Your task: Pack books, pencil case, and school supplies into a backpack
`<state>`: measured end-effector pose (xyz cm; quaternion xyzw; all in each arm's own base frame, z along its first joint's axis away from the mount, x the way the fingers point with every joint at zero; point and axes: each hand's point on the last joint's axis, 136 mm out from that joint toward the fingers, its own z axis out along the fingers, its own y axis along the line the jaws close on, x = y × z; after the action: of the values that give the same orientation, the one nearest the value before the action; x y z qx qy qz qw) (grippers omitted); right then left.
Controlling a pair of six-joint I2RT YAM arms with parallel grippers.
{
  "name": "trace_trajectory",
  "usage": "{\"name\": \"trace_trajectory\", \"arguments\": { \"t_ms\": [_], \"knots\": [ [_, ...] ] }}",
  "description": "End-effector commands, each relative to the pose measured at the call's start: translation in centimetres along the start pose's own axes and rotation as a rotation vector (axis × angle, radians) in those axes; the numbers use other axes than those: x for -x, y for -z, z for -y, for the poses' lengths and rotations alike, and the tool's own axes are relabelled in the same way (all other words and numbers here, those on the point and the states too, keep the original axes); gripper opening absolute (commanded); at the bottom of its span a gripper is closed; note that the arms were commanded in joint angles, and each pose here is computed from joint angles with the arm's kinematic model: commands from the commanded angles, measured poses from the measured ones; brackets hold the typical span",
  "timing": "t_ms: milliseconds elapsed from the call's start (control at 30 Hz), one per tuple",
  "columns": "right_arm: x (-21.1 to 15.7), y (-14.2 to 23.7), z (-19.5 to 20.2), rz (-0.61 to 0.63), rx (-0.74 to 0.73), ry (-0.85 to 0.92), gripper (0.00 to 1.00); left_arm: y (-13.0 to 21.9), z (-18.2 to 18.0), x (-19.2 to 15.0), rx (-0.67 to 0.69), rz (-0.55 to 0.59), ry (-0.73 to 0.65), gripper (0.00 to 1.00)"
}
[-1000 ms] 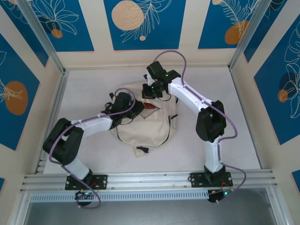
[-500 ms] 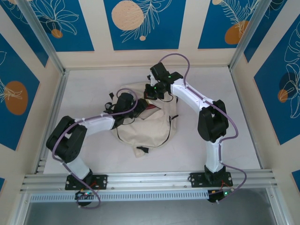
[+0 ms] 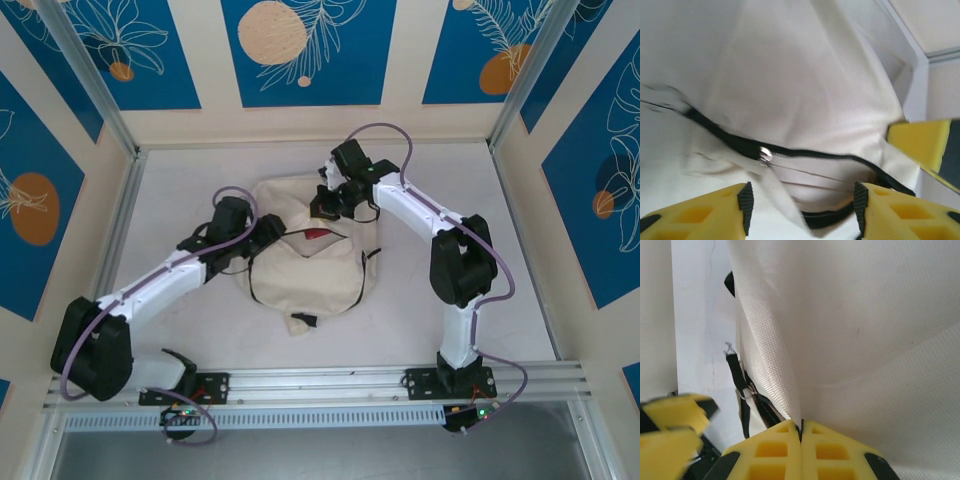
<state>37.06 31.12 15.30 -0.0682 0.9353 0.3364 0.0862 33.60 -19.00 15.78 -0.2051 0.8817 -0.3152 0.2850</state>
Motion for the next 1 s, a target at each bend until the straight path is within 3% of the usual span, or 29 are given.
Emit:
{"name": "trace_trajectory", "arguments": {
  "t_ms": [0, 167, 367, 633, 967],
  "knots": [
    [-2.4, 0.0, -0.8, -0.089, 0.06, -0.007, 0.12, 1.5, -3.0, 1.0, 0.104, 0.009, -0.037, 0.6],
    [-1.5, 0.1, 0.8, -0.033, -0.145, 0.043, 0.38, 2.2, -5.5, 2.2, 0.171, -0.005, -0.019, 0.66],
    [0.6, 2.1, -0.1, 0.143, -0.396, 0.215, 0.49, 2.5, -8.5, 2.9, 0.212, -0.024, 0.056, 0.74],
    [-0.1, -1.1, -4.4, 0.143, -0.45, 0.456, 0.53, 3.8, -12.5, 3.4, 0.284, -0.014, 0.147, 0.88],
    [-0.4, -7.4, -6.9, 0.043, -0.42, 0.544, 0.46, 5.0, -14.4, 3.2, 0.339, 0.004, 0.157, 0.98]
  ]
}}
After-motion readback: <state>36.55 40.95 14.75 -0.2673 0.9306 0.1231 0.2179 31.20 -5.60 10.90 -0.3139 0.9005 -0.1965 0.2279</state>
